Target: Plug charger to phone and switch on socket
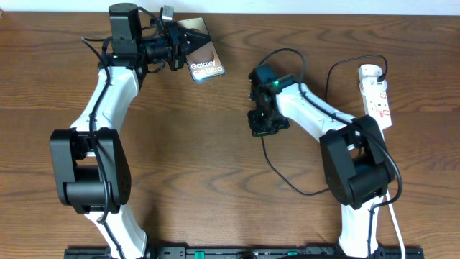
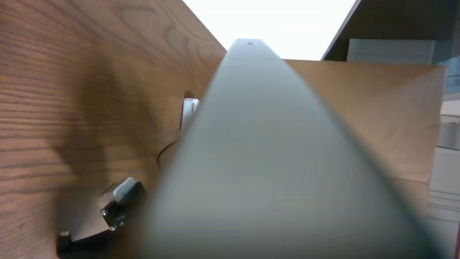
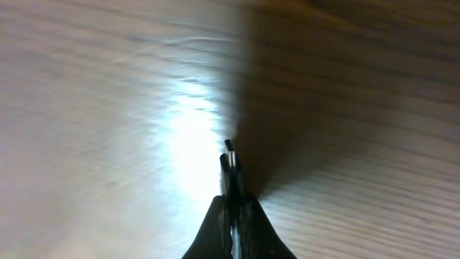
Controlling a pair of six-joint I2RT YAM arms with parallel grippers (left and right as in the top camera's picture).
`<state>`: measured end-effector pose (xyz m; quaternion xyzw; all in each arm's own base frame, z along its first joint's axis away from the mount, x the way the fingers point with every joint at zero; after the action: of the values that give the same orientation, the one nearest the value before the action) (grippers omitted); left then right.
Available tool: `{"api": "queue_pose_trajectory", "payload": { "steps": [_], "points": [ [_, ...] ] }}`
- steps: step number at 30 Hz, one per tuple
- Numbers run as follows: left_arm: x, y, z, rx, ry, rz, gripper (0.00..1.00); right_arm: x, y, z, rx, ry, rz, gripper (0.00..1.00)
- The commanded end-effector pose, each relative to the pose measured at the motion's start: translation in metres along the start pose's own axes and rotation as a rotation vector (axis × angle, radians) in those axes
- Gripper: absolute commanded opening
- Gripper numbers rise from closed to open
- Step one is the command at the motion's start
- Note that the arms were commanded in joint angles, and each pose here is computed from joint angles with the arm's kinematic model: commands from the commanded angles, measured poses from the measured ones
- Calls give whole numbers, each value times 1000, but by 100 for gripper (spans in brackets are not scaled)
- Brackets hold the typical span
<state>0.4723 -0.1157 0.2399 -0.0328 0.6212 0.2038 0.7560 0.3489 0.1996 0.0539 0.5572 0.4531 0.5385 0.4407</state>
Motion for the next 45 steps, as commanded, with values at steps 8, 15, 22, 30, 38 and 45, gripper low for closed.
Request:
{"api": "queue_pose_trajectory", "payload": {
  "steps": [8, 15, 22, 30, 38, 45],
  "points": [
    [-4, 1, 0, 11, -29, -18, 7, 16, 136, 4, -138, 301, 722, 1],
    [-18, 2, -2, 54, -112, -98, 7, 24, 170, -6, -157, 414, 989, 1],
    [-26, 2, -5, 85, -155, -141, 7, 38, 182, -14, -150, 479, 1118, 1],
    [-35, -8, -9, 102, -180, -161, 7, 57, 188, -3, -146, 448, 1148, 1],
    [-54, -8, -1, 72, -202, -206, 7, 61, 182, 11, -118, 360, 1153, 1],
    [-55, -9, 6, 21, -159, -189, 7, 70, 178, 9, -71, 414, 1235, 1]
  ]
}}
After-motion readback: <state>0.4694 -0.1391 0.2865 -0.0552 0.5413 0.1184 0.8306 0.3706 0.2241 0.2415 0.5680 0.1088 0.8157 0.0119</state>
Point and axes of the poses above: each gripper's point midway between its finger pads, its own y axis back along the fingers, its own x axis along the line the jaws close on, z = x × y, the point moved 5 cm from there along y, back along the fingers, and after that the axes turned 13 degrees about -y, right-handed, at the moved point
